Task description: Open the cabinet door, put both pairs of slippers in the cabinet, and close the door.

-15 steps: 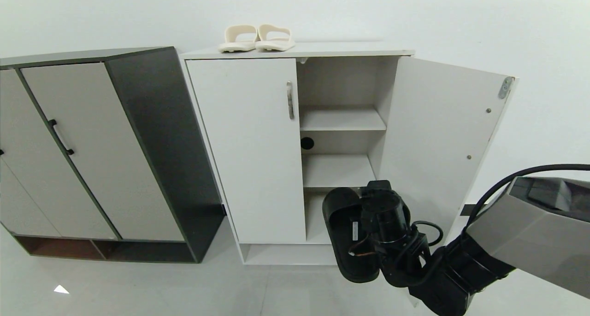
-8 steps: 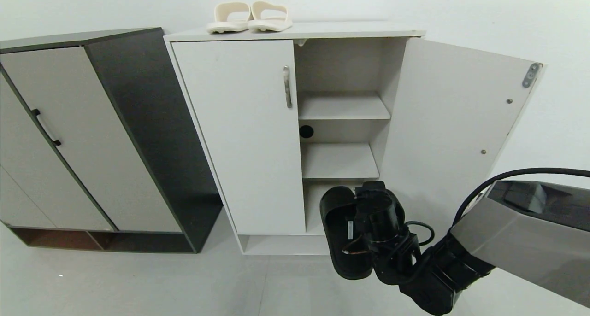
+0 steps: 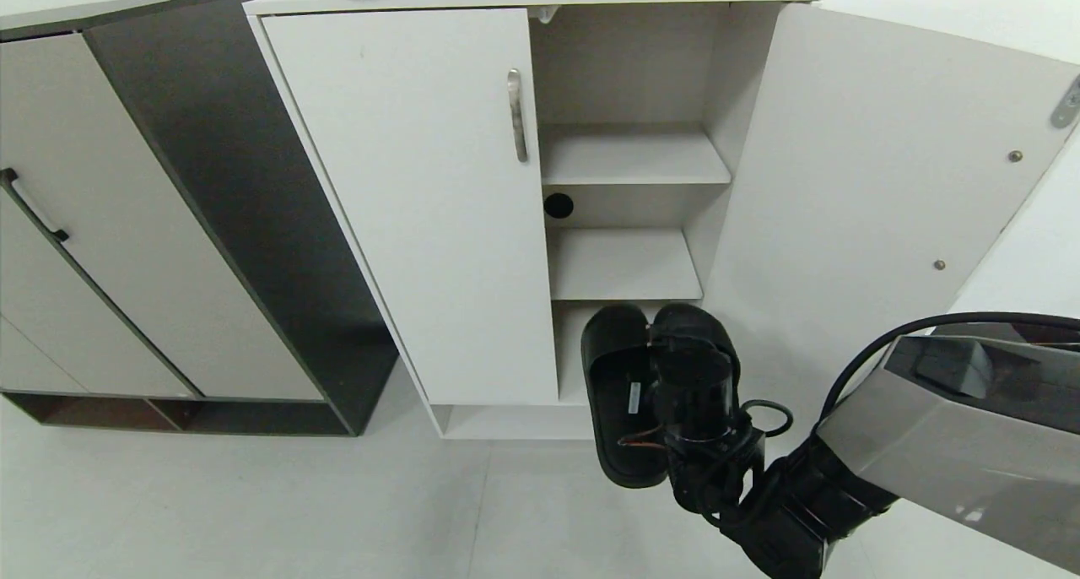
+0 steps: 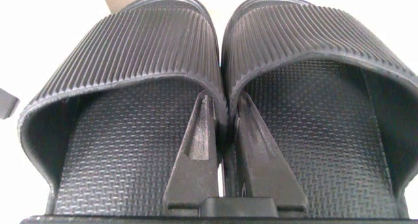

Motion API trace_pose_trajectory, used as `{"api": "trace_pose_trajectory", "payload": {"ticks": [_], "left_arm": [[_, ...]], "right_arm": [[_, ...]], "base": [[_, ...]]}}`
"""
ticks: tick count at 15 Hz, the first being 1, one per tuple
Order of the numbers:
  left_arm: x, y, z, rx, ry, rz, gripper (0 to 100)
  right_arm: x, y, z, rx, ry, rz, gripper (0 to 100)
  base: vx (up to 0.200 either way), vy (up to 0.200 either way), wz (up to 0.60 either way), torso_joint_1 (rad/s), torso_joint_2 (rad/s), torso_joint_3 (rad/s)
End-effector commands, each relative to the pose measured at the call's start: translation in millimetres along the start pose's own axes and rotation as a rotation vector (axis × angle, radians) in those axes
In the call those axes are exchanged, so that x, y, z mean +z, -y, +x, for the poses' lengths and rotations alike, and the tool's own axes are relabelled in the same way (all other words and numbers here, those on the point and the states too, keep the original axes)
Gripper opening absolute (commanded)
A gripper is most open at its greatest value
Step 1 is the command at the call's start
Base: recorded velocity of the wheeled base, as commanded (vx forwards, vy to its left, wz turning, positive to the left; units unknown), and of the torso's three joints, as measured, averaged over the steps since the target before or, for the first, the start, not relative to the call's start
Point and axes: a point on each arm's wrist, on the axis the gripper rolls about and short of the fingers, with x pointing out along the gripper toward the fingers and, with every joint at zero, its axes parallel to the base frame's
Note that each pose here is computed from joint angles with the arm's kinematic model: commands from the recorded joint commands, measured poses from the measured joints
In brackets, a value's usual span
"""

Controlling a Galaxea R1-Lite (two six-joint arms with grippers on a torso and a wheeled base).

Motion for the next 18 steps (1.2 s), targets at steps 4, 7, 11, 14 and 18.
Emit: {"api": "trace_pose_trajectory", "payload": {"ticks": [4,7,11,14,18], "left_arm": [[-0.1,0.0,0,0.0,-0.002,-0.001,0],[0.1,0.0,0,-0.001,-0.001,-0.001,0],[0.1,0.0,0,0.001,-0.001,-0.003,0],[0.1,0.0,0,0.001,-0.001,-0.003,0],[0.1,0.0,0,0.001,-0.001,-0.003,0]], "right_arm": [[-8,9,6,-0.018,0.089,-0.075,0],[-7,19,16,-0.051,0.086,-0.078,0],[-11,30,26,-0.085,0.078,-0.085,0],[-11,38,33,-0.11,0.077,-0.085,0],[-10,42,36,-0.122,0.078,-0.084,0]], "base": [[0.0,0.0,0.0,0.003,0.0,-0.021],[0.0,0.0,0.0,0.0,0.0,0.0],[0.0,0.0,0.0,0.0,0.0,0.0],[0.0,0.0,0.0,0.0,0.0,0.0],[0.0,0.0,0.0,0.0,0.0,0.0]]}}
